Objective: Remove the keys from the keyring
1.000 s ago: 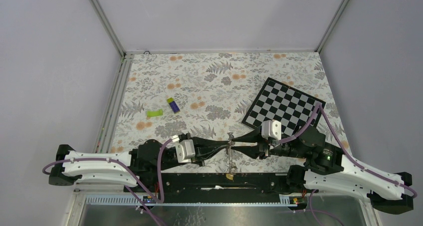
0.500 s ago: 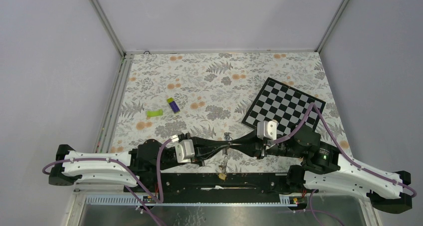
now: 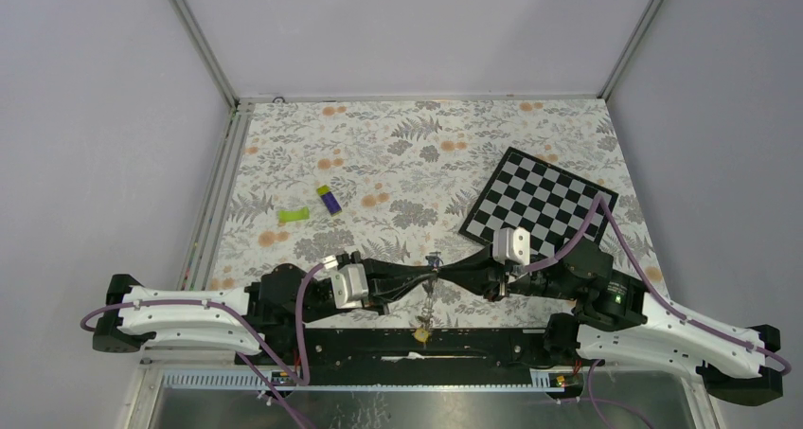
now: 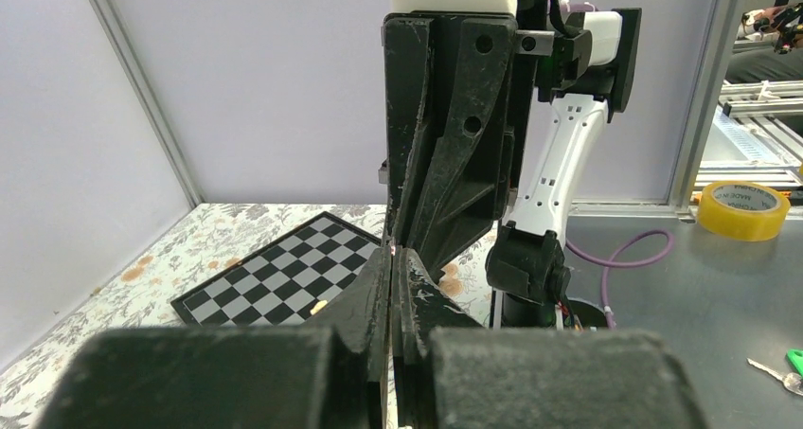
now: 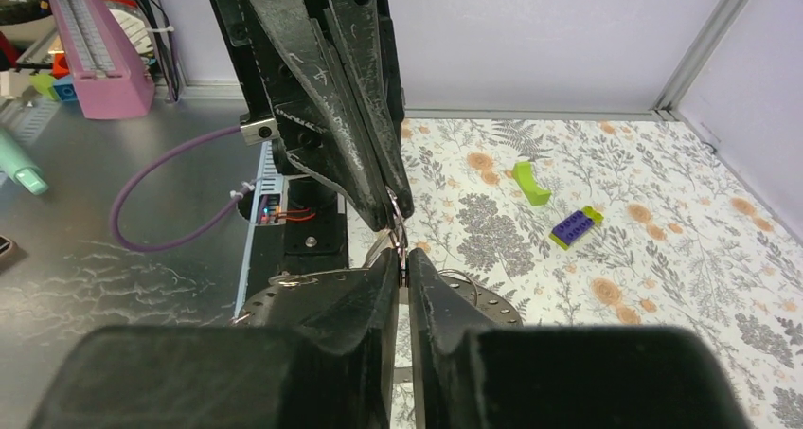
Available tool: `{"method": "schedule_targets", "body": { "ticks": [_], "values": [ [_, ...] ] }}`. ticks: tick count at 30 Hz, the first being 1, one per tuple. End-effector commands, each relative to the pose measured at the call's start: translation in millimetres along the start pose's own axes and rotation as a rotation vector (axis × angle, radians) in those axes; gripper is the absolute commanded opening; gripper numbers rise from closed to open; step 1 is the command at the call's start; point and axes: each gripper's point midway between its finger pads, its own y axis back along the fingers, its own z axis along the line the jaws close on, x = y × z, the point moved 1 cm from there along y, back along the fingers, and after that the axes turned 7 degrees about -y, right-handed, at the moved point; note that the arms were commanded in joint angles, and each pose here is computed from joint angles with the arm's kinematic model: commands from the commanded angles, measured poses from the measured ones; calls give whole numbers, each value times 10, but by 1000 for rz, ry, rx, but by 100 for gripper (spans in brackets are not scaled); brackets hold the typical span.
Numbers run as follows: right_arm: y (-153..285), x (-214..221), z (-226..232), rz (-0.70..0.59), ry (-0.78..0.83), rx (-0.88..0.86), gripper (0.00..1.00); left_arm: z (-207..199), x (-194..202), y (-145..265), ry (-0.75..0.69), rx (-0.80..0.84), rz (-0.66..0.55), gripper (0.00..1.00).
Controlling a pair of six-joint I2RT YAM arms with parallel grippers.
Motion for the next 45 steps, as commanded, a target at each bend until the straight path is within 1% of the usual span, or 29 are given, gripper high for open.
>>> {"method": "schedule_targets", "body": {
  "ticks": [1,3,7,13,15,23,35,37,45],
  "values": [
    [-8,-165,-18,-66,8,15,8,104,-464,-58,17,-26,-146,0],
    [-10,-169,-9,-66,5,9,0,107,-466,-56,18,-28,-147,0],
    [-4,-192,33,-62,15,-16,0,126,-463,-28,21,-38,-147,0],
    [73,-310,18,-90,46,0,0,192,-486,50,29,-71,-155,0],
    [109,-289,22,-73,54,1,0,209,-471,73,31,-82,-152,0],
    [178,-385,35,-88,68,2,0,242,-431,124,38,-104,-143,0],
    [206,-600,112,-157,64,-32,0,223,-257,117,40,-111,-89,0],
    [223,-709,117,-199,74,-32,0,217,-218,117,43,-112,-79,0],
    [276,-827,124,-238,93,-28,0,217,-114,147,68,-129,-56,0]
  ]
}}
